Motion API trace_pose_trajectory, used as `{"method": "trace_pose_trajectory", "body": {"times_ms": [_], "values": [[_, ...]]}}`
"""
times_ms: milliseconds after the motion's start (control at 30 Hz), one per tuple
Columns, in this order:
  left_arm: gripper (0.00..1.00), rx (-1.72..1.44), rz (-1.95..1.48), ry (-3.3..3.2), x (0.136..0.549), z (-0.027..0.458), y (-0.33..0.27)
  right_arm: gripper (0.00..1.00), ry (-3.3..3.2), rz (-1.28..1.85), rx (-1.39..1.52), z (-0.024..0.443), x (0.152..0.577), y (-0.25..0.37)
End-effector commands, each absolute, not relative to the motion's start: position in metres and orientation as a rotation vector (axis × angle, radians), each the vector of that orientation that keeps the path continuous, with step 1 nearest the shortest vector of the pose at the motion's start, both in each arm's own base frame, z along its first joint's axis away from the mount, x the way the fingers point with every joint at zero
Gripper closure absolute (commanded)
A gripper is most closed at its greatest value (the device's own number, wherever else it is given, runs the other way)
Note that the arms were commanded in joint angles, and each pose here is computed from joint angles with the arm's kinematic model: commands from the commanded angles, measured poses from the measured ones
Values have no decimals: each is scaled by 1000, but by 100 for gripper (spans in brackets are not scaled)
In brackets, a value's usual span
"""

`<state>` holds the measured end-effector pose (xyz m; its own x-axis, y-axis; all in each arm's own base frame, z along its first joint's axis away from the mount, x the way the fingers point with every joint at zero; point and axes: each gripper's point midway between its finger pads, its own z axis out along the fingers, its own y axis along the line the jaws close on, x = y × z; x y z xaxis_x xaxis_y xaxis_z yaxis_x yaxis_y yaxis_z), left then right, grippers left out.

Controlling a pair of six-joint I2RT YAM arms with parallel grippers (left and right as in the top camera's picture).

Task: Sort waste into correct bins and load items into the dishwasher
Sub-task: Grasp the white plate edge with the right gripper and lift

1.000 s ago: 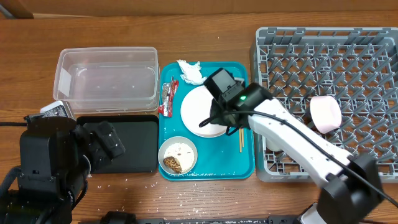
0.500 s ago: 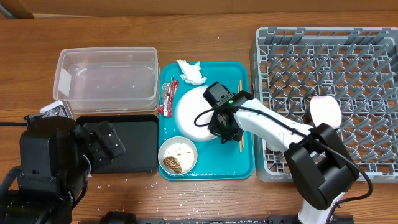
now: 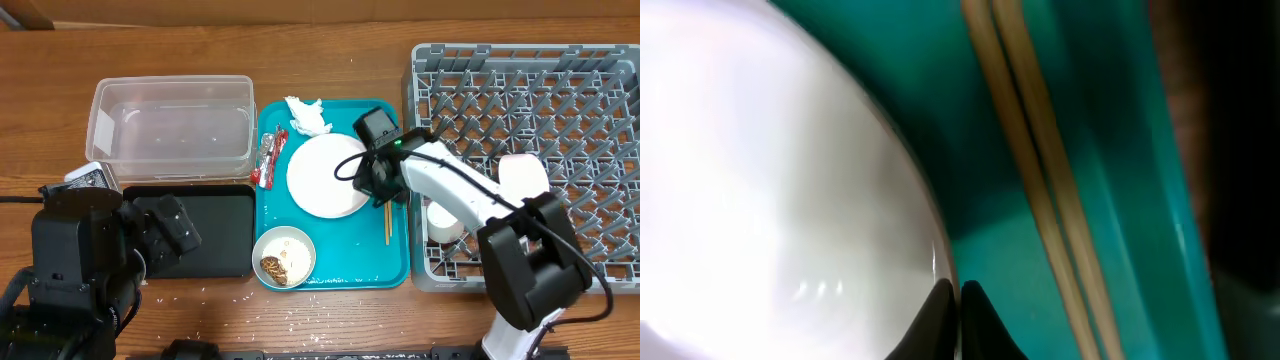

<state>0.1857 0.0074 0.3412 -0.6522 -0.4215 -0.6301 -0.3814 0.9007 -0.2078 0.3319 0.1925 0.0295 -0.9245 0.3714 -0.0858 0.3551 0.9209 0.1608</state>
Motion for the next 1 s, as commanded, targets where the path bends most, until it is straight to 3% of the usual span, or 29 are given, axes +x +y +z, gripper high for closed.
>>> {"method": "trace_pose_trajectory", "body": {"times_ms": [0,167,533,700,967], "values": [[0,-584,-68,2329,186,345,9,96,2782,303,187,105,364,204],[0,-584,-68,2329,186,345,9,96,2554,172,182,182,371,168],[0,-584,-68,2329,186,345,9,96,1813,-695,679,337,332,-25],[0,-584,-68,2329,186,345,9,96,1726,-961,790,341,315,-80],[0,-584,-68,2329,186,345,9,96,1817,-1241,857,298,317,-138]]}}
